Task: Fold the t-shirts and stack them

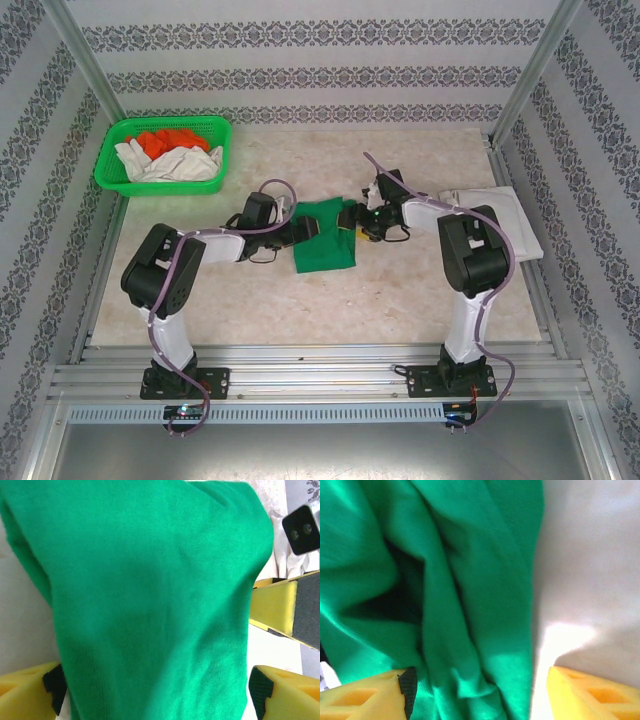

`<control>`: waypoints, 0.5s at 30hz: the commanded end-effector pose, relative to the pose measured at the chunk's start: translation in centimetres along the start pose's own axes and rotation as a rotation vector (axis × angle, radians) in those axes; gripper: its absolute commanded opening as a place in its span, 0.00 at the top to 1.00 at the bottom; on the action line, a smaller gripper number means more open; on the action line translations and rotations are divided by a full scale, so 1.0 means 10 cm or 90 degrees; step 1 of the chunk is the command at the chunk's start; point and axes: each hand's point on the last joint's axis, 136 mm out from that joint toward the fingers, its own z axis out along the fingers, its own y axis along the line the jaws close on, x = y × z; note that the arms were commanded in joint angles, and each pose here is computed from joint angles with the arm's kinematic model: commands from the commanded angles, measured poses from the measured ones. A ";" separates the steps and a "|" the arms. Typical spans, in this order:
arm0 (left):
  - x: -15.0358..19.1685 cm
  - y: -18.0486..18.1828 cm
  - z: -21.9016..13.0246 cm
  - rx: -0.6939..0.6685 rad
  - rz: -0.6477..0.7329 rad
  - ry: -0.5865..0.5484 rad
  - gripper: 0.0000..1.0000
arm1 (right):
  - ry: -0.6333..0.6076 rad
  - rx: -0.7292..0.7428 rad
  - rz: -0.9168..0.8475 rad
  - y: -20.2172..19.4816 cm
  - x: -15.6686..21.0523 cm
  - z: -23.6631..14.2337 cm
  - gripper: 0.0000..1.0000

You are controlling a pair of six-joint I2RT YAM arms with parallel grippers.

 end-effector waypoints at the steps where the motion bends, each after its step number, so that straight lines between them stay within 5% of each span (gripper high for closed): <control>1: 0.01 -0.05 0.12 0.026 -0.002 0.024 0.07 | 0.029 -0.033 -0.022 0.13 0.07 0.15 0.32; 15: 0.06 -0.07 0.22 0.053 -0.010 0.053 0.10 | 0.014 -0.123 -0.098 0.57 0.06 0.28 0.30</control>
